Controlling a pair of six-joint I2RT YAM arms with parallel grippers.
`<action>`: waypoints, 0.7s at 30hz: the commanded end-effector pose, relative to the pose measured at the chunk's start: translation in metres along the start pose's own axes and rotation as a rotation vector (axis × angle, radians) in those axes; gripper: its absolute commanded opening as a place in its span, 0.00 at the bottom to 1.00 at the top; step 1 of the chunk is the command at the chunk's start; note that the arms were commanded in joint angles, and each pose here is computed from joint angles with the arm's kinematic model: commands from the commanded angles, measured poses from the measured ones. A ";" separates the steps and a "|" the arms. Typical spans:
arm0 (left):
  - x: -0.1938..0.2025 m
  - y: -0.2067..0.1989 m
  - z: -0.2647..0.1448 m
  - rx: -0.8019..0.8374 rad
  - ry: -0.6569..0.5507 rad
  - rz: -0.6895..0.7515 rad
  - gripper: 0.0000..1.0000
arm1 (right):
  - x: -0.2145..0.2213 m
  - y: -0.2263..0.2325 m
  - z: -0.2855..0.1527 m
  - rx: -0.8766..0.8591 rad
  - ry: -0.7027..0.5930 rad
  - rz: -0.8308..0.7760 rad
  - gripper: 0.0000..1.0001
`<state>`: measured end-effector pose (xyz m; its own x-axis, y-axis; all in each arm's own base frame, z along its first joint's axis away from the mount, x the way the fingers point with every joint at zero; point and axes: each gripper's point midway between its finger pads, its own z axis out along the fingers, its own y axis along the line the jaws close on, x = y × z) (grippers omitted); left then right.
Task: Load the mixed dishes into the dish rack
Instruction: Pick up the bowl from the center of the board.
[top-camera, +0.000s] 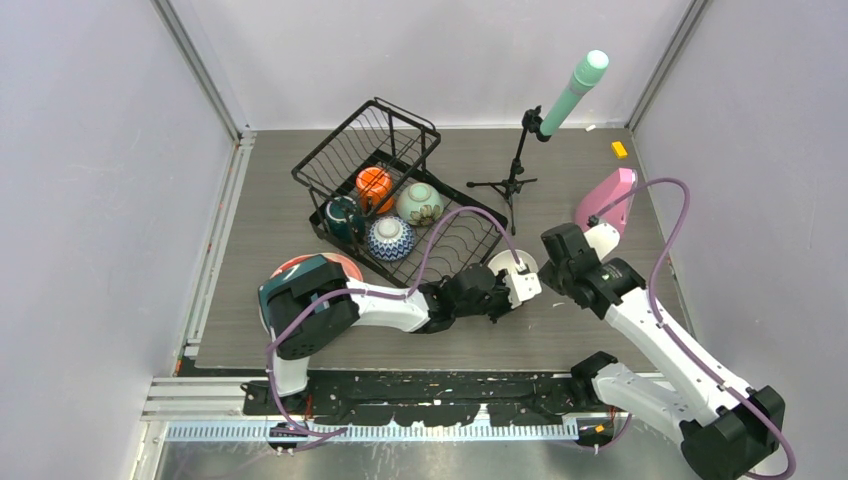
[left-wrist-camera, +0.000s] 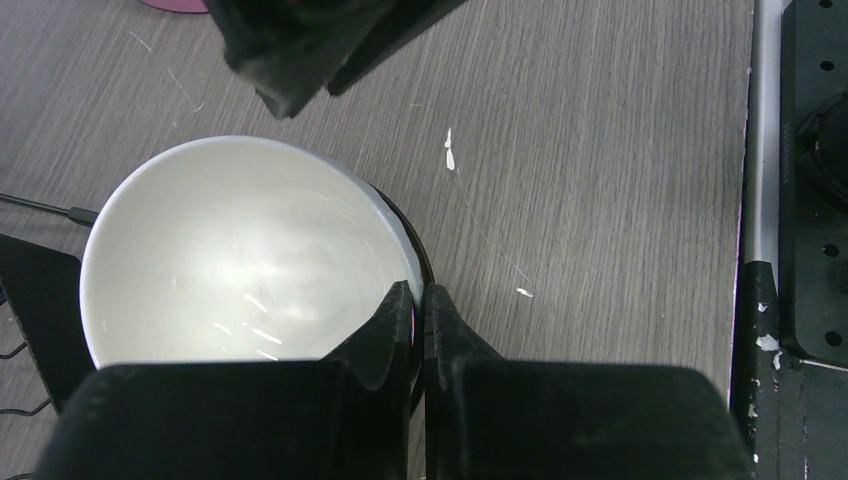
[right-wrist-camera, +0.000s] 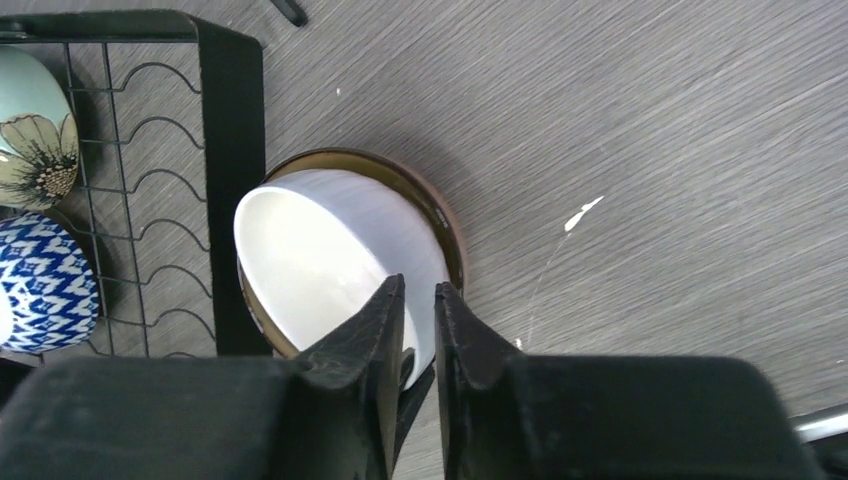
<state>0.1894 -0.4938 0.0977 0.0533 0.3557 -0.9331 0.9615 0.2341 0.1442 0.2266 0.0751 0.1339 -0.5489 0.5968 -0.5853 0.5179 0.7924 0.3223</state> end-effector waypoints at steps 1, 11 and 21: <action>-0.055 0.014 -0.005 -0.052 -0.139 0.021 0.00 | -0.023 0.003 -0.011 -0.027 -0.054 0.047 0.28; -0.096 0.020 -0.022 -0.065 -0.232 0.000 0.00 | -0.031 0.024 -0.019 -0.149 0.014 0.105 0.66; -0.137 0.029 -0.057 -0.091 -0.339 -0.021 0.00 | -0.069 0.049 -0.072 -0.363 -0.070 0.223 0.77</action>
<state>0.1902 -0.4894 0.1577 0.0574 0.2532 -0.9657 0.9527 0.2752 0.1288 0.2341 0.0786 0.1718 -0.5169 0.7110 -0.4767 0.4841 0.7021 0.5223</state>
